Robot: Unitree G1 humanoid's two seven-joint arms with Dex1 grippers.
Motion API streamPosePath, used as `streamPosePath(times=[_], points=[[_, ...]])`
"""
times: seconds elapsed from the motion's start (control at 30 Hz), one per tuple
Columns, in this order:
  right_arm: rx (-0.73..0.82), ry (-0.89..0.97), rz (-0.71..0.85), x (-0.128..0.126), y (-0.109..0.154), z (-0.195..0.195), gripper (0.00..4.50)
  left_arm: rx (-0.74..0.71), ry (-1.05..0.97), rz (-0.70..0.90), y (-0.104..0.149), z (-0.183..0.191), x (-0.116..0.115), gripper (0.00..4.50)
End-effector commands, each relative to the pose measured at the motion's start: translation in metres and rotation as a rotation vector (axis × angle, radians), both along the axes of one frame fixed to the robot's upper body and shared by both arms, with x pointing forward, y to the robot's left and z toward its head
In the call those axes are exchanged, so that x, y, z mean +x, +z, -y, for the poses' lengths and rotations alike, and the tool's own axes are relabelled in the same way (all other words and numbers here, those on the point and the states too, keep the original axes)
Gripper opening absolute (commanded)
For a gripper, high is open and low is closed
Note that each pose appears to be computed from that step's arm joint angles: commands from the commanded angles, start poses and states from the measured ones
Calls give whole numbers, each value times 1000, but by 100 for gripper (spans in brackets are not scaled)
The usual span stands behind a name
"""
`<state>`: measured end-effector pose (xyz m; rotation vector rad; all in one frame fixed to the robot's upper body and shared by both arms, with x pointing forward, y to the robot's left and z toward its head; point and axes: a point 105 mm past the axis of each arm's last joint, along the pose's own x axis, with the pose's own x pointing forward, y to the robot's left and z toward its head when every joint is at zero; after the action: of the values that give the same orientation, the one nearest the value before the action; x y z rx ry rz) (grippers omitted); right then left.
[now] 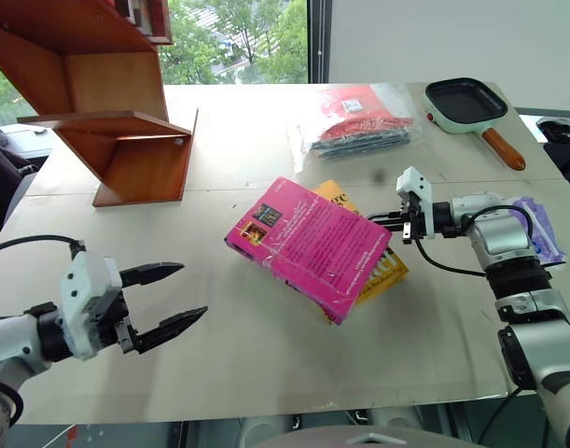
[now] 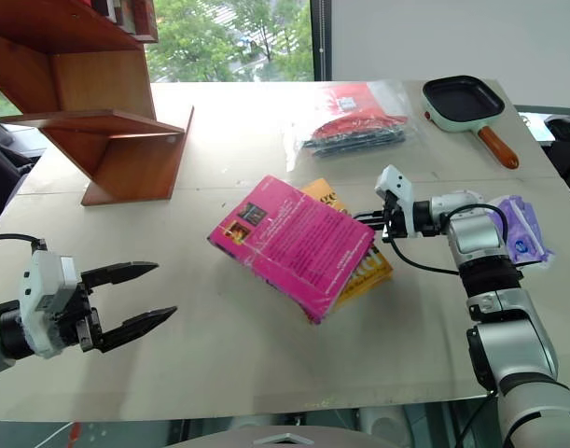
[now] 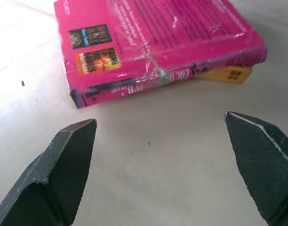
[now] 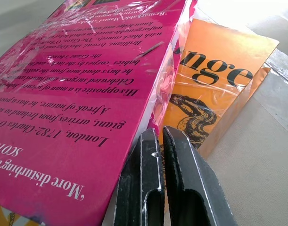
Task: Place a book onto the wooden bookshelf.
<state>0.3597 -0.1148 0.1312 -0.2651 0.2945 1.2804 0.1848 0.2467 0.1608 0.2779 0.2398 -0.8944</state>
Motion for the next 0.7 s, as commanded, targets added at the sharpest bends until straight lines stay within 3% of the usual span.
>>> streamPosePath(times=[0.03, 0.13, 0.33, 0.4, 0.5, 0.6, 0.7], points=[[14, -25, 47, 3, 16, 14, 1, -16, 7, 42, 19, -8, -6, 450], [18, -79, 50, 7, 19, 30, 1, -34, 16, 15, 13, -6, -5, 450], [95, -109, 72, -2, 36, 61, 1, -312, 75, -166, -28, 42, -2, 450], [87, -130, 126, -9, 35, 72, 1, -461, 132, -203, -35, 58, -1, 450], [127, -124, 88, -32, 33, 85, 1, -707, 207, -276, -40, 78, 1, 450], [216, -83, 40, -58, 46, 89, 91, -894, 324, -333, -48, 84, 10, 450], [235, -14, 39, -94, 61, 90, 231, -1076, 421, -471, -64, 104, 13, 450]])
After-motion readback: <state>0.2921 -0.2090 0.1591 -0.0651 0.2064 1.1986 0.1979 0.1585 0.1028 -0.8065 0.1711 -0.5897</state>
